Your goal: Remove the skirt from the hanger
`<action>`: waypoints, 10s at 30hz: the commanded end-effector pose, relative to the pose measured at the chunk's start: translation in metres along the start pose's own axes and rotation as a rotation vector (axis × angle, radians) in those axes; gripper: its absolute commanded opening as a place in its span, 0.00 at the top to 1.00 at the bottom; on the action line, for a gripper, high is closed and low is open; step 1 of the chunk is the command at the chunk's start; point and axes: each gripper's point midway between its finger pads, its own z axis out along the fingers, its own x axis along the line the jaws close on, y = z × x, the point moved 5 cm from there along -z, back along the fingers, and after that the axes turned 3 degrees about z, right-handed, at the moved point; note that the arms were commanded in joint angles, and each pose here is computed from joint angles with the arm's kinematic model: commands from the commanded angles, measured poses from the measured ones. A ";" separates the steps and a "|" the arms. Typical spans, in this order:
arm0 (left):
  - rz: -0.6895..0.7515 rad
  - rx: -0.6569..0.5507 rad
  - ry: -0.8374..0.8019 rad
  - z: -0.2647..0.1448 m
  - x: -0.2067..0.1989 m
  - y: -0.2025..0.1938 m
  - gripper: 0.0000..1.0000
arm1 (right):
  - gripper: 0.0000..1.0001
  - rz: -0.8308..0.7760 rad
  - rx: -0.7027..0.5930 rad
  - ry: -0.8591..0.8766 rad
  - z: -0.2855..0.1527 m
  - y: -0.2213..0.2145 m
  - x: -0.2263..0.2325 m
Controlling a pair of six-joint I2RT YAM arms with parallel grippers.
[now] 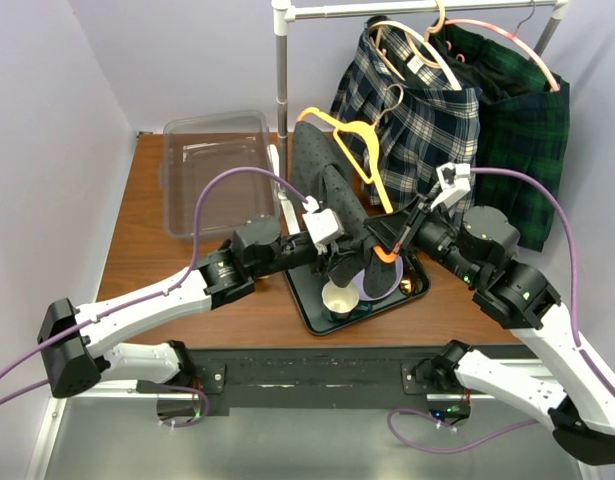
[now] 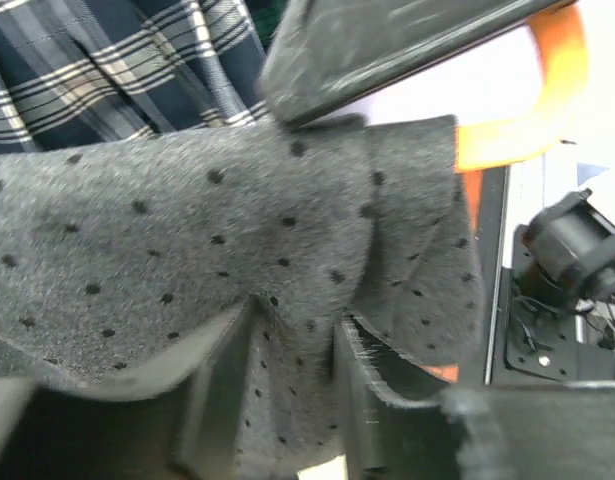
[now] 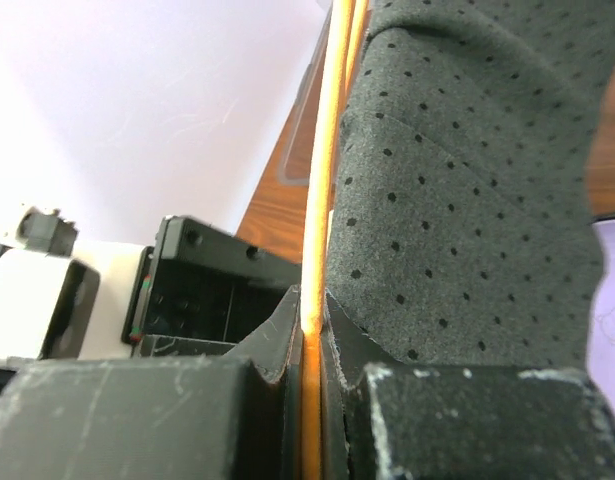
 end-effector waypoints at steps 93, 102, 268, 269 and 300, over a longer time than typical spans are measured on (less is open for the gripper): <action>0.171 -0.189 1.727 -0.249 0.321 0.229 1.00 | 1.00 -0.161 -0.249 -0.081 -0.040 0.020 -0.030; 0.007 -0.035 1.635 -0.228 0.366 0.132 1.00 | 1.00 -0.174 -0.248 -0.091 -0.043 0.020 -0.032; -0.328 -0.150 0.914 -0.179 0.227 0.002 0.00 | 0.35 -0.754 -0.330 -0.510 0.025 0.132 -0.007; -0.328 -0.150 0.911 -0.179 0.227 0.001 0.00 | 0.35 -0.770 -0.332 -0.582 0.026 0.137 -0.013; -0.332 -0.143 0.885 -0.174 0.227 -0.001 0.00 | 0.32 -0.735 -0.145 -0.537 0.086 0.270 -0.105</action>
